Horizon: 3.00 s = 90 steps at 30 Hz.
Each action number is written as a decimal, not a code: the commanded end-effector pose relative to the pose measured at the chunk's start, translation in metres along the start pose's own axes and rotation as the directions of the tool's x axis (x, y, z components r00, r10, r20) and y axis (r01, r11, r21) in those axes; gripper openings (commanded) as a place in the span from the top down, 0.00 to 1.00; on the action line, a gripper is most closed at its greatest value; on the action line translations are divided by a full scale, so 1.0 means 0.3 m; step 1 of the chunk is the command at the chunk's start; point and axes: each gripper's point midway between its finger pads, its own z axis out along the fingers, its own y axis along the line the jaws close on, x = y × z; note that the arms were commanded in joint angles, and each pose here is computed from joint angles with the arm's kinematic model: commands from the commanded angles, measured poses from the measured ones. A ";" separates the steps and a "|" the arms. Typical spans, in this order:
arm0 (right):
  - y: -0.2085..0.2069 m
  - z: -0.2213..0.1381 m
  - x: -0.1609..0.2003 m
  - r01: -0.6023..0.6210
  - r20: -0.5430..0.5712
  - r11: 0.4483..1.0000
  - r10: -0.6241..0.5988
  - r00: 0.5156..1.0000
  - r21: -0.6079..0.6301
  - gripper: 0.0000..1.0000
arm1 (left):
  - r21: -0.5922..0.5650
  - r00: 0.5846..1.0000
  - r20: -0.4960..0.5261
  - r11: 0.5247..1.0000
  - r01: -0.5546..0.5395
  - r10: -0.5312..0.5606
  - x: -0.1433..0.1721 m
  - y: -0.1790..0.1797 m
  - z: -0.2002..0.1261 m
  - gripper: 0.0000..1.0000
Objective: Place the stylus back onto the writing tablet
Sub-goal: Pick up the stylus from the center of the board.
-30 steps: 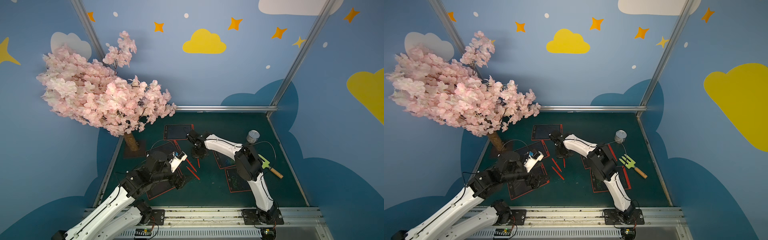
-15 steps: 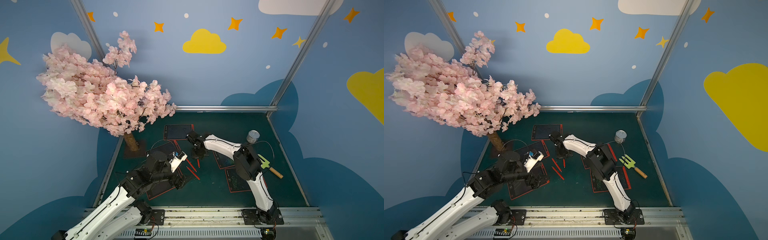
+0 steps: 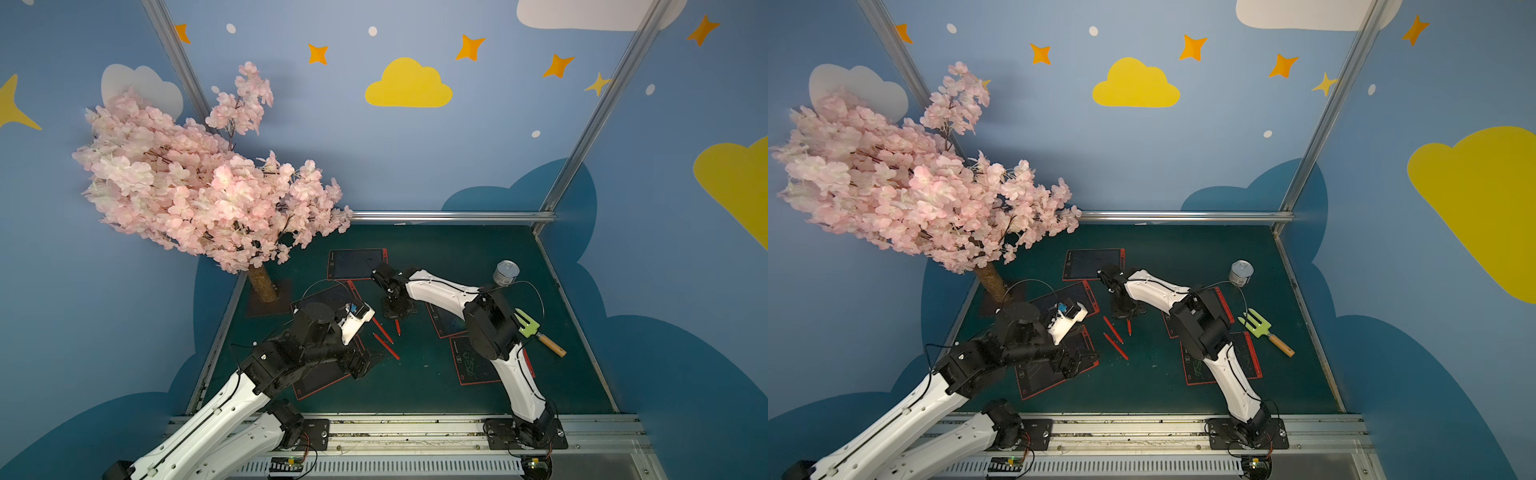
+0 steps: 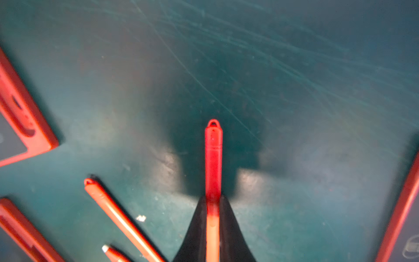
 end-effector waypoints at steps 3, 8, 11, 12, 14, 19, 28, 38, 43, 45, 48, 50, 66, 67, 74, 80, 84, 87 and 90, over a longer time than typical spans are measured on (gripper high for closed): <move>-0.005 0.016 -0.004 0.002 -0.016 1.000 -0.001 1.000 0.011 0.91 | 0.011 1.000 0.020 1.000 -0.012 0.012 -0.020 -0.009 -0.011 0.01; -0.008 0.013 -0.005 0.003 -0.014 1.000 -0.003 1.000 0.016 0.96 | 0.012 1.000 0.020 1.000 -0.013 0.013 -0.021 -0.010 -0.012 0.01; -0.007 0.013 -0.004 0.004 -0.014 1.000 -0.004 1.000 0.015 0.97 | 0.011 1.000 0.018 1.000 -0.012 0.012 -0.019 -0.009 -0.010 0.01; -0.007 0.014 -0.003 0.005 -0.016 1.000 -0.005 1.000 0.015 0.97 | 0.011 1.000 0.019 1.000 -0.012 0.012 -0.020 -0.009 -0.011 0.01; -0.005 0.018 -0.001 0.006 -0.019 1.000 -0.006 1.000 0.014 0.96 | 0.011 1.000 0.018 1.000 -0.011 0.011 -0.020 -0.009 -0.010 0.01; -0.002 0.020 0.000 0.009 -0.021 1.000 -0.009 1.000 0.011 0.88 | 0.012 1.000 0.017 1.000 -0.012 0.012 -0.018 -0.009 -0.009 0.01; -0.009 0.031 0.005 0.010 -0.031 1.000 -0.010 0.999 0.015 0.86 | 0.019 1.000 0.014 1.000 -0.011 0.010 -0.018 -0.012 -0.007 0.01; -0.006 0.039 -0.002 0.010 -0.040 1.000 -0.010 0.999 0.001 0.92 | 0.023 1.000 0.013 1.000 -0.011 0.010 -0.019 -0.014 -0.005 0.01; -0.010 0.036 -0.005 0.013 -0.037 1.000 -0.013 0.999 0.006 0.97 | 0.025 1.000 0.014 1.000 -0.009 0.009 -0.020 -0.015 -0.004 0.01; -0.010 0.034 -0.006 0.014 -0.035 1.000 -0.014 0.999 0.007 0.99 | 0.025 1.000 0.014 1.000 -0.009 0.009 -0.020 -0.015 -0.004 0.01; -0.008 0.034 -0.006 0.015 -0.035 1.000 -0.015 0.999 0.004 1.00 | 0.024 1.000 0.015 1.000 -0.010 0.009 -0.022 -0.015 -0.005 0.01; -0.006 0.040 -0.003 0.018 -0.041 1.000 -0.017 0.999 0.007 0.98 | 0.025 1.000 0.015 1.000 -0.010 0.010 -0.022 -0.016 -0.006 0.01; -0.021 0.053 -0.014 0.042 -0.055 0.997 -0.038 0.998 0.063 1.00 | 0.023 1.000 0.013 1.000 -0.010 0.010 -0.019 -0.014 -0.006 0.01; -0.022 0.054 -0.016 0.044 -0.054 0.997 -0.040 0.998 0.067 1.00 | 0.023 1.000 0.013 1.000 -0.011 0.010 -0.018 -0.014 -0.006 0.01; -0.022 0.057 -0.028 0.050 -0.055 0.997 -0.046 0.997 0.067 0.89 | 0.022 1.000 0.015 1.000 -0.011 0.011 -0.019 -0.015 -0.008 0.01; -0.020 0.061 -0.051 0.053 -0.052 0.997 -0.050 0.997 0.064 0.86 | 0.023 1.000 0.015 1.000 -0.012 0.011 -0.019 -0.015 -0.008 0.01; -0.018 0.069 -0.063 0.054 -0.053 0.997 -0.051 0.997 0.056 0.88 | 0.018 1.000 0.013 1.000 -0.010 0.010 -0.017 -0.012 -0.008 0.01; -0.019 0.075 -0.063 0.055 -0.057 0.997 -0.052 0.997 0.058 0.91 | 0.017 1.000 0.014 1.000 -0.010 0.010 -0.017 -0.012 -0.009 0.01; -0.021 0.081 -0.064 0.054 -0.059 0.997 -0.050 0.997 0.060 0.93 | 0.017 1.000 0.014 1.000 -0.012 0.012 -0.017 -0.012 -0.009 0.01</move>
